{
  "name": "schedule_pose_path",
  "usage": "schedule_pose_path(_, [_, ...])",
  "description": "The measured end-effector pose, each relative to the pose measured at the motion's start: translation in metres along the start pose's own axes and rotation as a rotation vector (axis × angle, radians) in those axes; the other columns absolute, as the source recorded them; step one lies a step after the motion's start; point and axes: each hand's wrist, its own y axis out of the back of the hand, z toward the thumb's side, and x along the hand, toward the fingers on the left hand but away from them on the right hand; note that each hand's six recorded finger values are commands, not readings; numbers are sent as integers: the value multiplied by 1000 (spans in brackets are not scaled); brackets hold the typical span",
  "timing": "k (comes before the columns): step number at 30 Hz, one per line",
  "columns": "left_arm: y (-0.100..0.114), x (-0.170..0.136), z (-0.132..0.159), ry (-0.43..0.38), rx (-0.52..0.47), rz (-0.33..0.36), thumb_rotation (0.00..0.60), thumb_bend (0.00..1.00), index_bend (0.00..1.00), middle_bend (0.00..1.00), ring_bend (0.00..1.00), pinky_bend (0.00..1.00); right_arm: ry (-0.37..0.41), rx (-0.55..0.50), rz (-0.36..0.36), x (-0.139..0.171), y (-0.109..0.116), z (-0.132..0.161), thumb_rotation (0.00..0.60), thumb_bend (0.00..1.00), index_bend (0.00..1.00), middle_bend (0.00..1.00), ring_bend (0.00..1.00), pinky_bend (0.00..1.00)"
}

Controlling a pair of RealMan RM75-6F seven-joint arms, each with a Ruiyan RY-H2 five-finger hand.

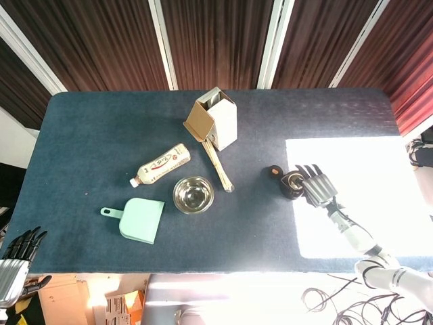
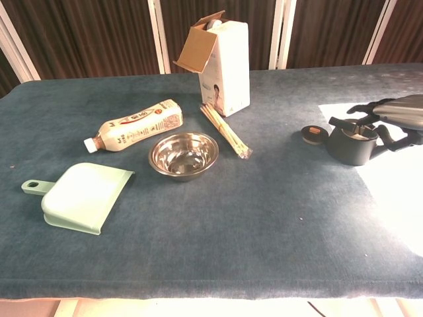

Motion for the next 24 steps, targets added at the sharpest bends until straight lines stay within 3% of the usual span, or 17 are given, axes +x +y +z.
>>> schedule_pose_path(12, [1,0,1,-9,0,6,600,1,0,8,0,130,-19,-39,-77,18,21,-16,600,965,345,0,0,0])
schedule_pose_path(20, [1,1,6,-18,4,8,600,1,0,8,0,130,8,-56,-116,34,27,-15,600,958,299,0,0,0])
schedule_pose_path(22, [4,1,7,-20,2,20,600,1,0,8,0,130,21,-77,-144,42,31,-13,600,861,246,0,0,0])
schedule_pose_path(24, [6,1,8,-23,-2,34,600,1,0,8,0,130,33,-92,-175,51,34,-12,600,685,192,0,0,0])
